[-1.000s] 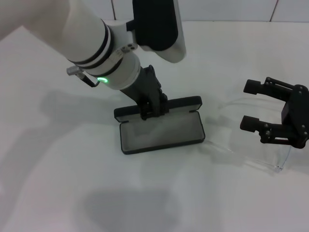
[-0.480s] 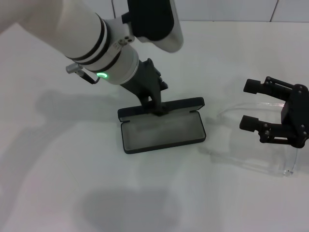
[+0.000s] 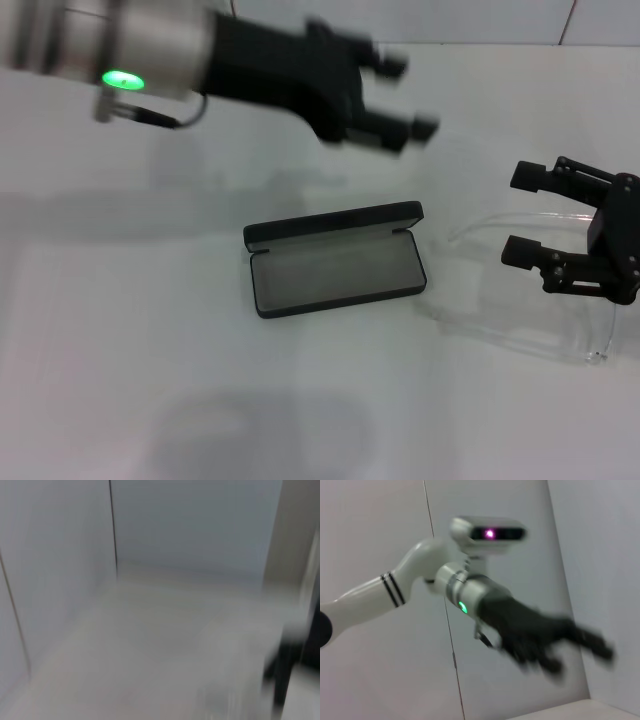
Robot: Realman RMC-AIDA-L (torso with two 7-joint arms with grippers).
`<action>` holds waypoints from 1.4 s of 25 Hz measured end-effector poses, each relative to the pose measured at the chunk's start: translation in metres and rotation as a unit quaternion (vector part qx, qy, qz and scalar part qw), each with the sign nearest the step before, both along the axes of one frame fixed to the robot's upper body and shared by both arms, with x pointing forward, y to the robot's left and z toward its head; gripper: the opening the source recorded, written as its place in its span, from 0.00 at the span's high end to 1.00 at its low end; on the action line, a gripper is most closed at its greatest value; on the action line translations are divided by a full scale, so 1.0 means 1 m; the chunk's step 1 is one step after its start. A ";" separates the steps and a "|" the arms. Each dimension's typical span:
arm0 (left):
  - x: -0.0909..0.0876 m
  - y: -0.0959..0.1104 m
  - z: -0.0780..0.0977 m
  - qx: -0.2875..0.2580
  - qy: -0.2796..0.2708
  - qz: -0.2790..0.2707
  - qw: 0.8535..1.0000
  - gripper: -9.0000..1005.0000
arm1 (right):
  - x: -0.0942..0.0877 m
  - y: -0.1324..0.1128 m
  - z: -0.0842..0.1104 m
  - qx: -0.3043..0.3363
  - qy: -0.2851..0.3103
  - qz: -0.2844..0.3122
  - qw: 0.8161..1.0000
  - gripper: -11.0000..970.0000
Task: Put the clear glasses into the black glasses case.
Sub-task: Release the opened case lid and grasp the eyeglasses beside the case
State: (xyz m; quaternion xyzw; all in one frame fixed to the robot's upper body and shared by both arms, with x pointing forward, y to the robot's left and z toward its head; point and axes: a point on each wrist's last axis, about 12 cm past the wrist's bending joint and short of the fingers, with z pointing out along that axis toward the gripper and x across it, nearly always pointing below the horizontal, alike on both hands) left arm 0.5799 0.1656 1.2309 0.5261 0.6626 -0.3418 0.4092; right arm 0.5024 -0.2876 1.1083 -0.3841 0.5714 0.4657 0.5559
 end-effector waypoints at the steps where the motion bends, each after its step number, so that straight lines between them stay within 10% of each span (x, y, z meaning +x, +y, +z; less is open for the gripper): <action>1: -0.003 0.010 0.005 -0.049 -0.008 0.001 0.999 0.44 | 0.000 0.000 0.000 0.000 0.000 0.000 1.000 0.13; 5: -0.021 0.047 0.009 -0.173 -0.053 0.012 0.983 0.21 | -0.001 -0.001 -0.001 0.003 0.004 -0.002 1.000 0.13; 11: -0.062 0.086 -0.020 -0.279 -0.140 -0.004 0.950 0.16 | 0.000 -0.005 0.001 0.013 0.004 -0.015 1.000 0.13; 20: -0.089 0.123 -0.078 -0.311 -0.075 0.070 0.945 0.14 | 0.010 -0.014 0.013 0.026 0.057 -0.026 0.998 0.13; 26: -0.104 0.125 -0.107 -0.321 -0.073 0.090 0.940 0.13 | 0.037 -0.019 0.086 -0.089 0.162 -0.013 0.983 0.14; 35: -0.104 0.120 -0.116 -0.320 -0.081 0.088 0.940 0.13 | 0.074 -0.001 0.205 -0.327 0.270 -0.094 0.901 0.14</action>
